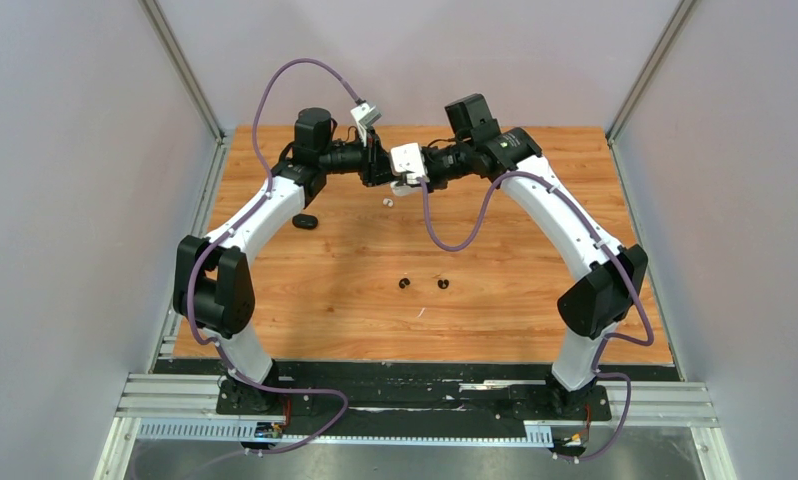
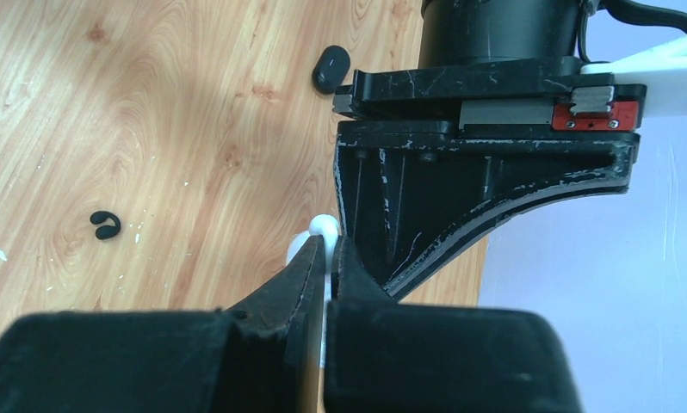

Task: Insert the wireless bluetooth earbuds into the charging case
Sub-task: Insert the left earbud into the left side groove of the charging case.

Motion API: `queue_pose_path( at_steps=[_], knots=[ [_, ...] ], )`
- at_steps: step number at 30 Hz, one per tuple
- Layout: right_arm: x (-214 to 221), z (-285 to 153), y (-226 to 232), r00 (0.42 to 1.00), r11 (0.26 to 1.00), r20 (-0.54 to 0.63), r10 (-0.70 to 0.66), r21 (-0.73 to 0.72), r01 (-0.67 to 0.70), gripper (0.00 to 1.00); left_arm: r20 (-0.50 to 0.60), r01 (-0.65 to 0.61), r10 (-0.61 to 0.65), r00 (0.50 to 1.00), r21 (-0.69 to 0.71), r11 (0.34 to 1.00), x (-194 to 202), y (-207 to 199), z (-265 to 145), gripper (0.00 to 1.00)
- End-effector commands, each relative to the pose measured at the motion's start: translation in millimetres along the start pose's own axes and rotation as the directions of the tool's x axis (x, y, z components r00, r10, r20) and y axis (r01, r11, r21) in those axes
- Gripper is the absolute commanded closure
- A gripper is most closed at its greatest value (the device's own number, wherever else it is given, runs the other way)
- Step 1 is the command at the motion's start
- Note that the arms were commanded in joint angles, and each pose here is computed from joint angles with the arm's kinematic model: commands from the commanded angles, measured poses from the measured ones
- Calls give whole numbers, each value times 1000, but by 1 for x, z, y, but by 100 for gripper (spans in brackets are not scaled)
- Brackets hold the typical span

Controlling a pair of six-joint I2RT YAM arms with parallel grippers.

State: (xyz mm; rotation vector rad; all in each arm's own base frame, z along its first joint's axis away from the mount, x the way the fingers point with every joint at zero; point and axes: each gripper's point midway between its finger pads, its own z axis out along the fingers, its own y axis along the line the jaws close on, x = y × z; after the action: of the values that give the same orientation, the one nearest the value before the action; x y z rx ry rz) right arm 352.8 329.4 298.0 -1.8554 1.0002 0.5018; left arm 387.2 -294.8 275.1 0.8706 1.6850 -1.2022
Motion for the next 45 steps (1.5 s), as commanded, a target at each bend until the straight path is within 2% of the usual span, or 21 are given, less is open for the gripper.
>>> queue_pose_path(
  at_steps=[1,35,45],
  knots=[
    [-1,5,-6,998,998,6,-55,11,55,100,39,-43,42,998,25,999,-18,-12,-4,100],
    [24,15,9,995,998,-87,-49,-39,46,100,47,-30,28,999,34,999,-19,-12,-2,100],
    [25,8,2,984,995,-150,-97,-21,95,100,39,-38,37,999,30,999,-16,-12,-2,100]
  ],
)
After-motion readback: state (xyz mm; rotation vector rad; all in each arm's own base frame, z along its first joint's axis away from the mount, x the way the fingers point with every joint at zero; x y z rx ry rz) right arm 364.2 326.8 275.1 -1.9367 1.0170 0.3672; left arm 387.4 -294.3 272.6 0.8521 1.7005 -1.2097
